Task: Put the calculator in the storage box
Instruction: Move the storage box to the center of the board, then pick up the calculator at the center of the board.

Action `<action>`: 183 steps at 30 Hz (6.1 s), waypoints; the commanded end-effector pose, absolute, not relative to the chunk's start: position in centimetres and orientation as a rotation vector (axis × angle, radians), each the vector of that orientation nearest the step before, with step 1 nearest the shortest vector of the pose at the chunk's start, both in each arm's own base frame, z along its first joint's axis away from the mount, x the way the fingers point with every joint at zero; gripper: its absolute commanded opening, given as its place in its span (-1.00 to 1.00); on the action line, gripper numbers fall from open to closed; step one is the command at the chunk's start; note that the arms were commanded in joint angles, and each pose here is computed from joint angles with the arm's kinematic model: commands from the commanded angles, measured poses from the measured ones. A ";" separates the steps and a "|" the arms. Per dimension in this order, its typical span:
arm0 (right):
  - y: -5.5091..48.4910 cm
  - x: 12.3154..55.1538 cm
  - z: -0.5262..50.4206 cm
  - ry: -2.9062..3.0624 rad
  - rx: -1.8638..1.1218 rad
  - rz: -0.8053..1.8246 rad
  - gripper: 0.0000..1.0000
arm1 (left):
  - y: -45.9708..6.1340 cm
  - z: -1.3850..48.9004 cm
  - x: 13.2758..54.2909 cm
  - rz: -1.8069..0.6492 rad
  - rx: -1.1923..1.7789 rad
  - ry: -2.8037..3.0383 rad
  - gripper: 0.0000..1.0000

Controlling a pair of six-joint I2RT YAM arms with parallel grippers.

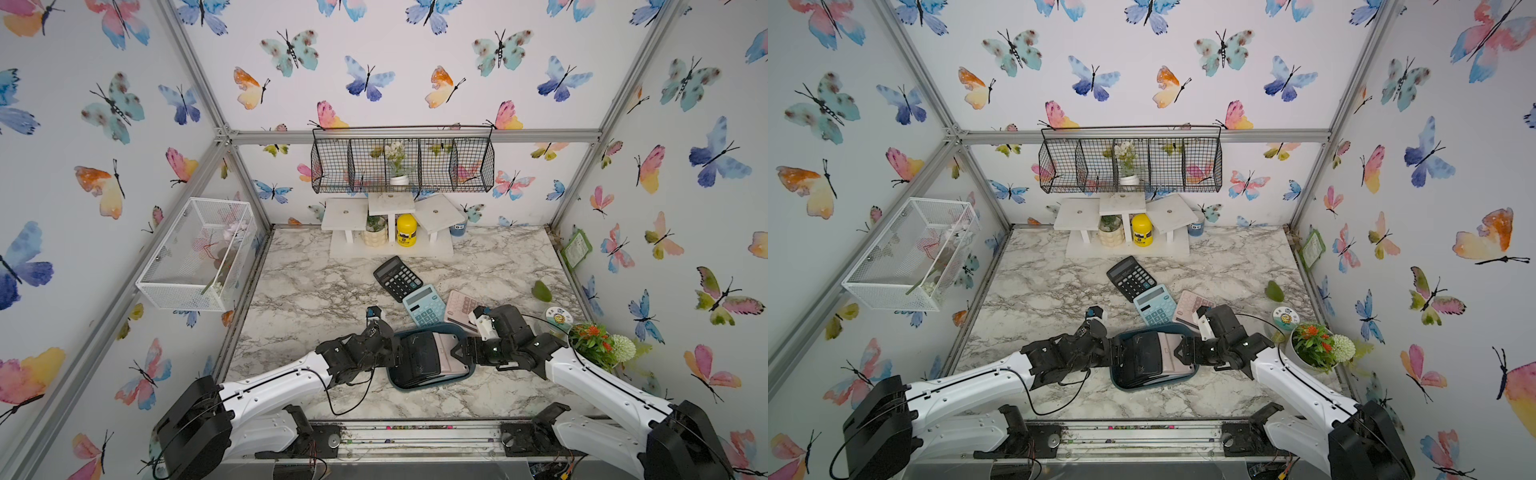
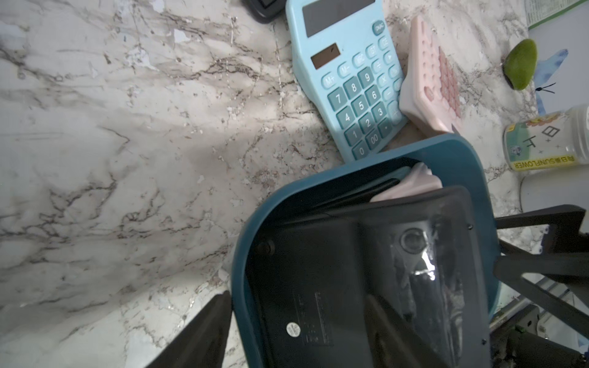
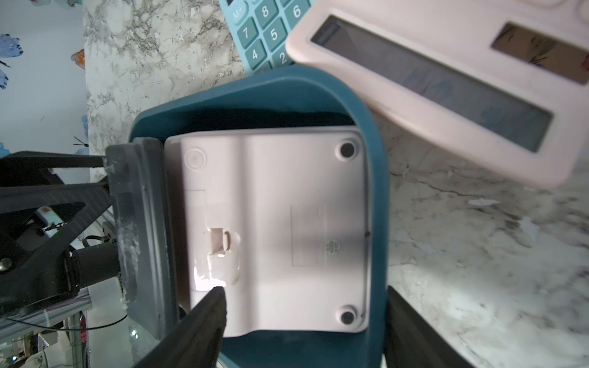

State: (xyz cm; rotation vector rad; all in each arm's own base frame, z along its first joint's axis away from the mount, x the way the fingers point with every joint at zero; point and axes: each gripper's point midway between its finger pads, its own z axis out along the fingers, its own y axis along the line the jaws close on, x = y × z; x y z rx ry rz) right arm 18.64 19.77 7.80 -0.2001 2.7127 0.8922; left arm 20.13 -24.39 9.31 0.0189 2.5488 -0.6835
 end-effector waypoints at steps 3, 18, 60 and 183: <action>22.1 18.4 8.8 2.663 -0.240 1.093 0.47 | -25.1 9.3 21.3 -0.759 0.027 2.518 0.24; 24.9 19.7 9.2 2.639 -0.272 1.146 0.40 | -23.1 9.3 25.3 -0.736 -0.037 2.474 0.13; 28.3 24.3 11.1 2.599 -0.338 1.156 0.30 | -23.8 8.8 28.6 -0.823 -0.012 2.508 0.22; 13.1 34.5 4.2 2.707 -0.297 -0.557 -0.01 | -16.3 12.5 28.2 -0.629 -0.116 2.420 0.97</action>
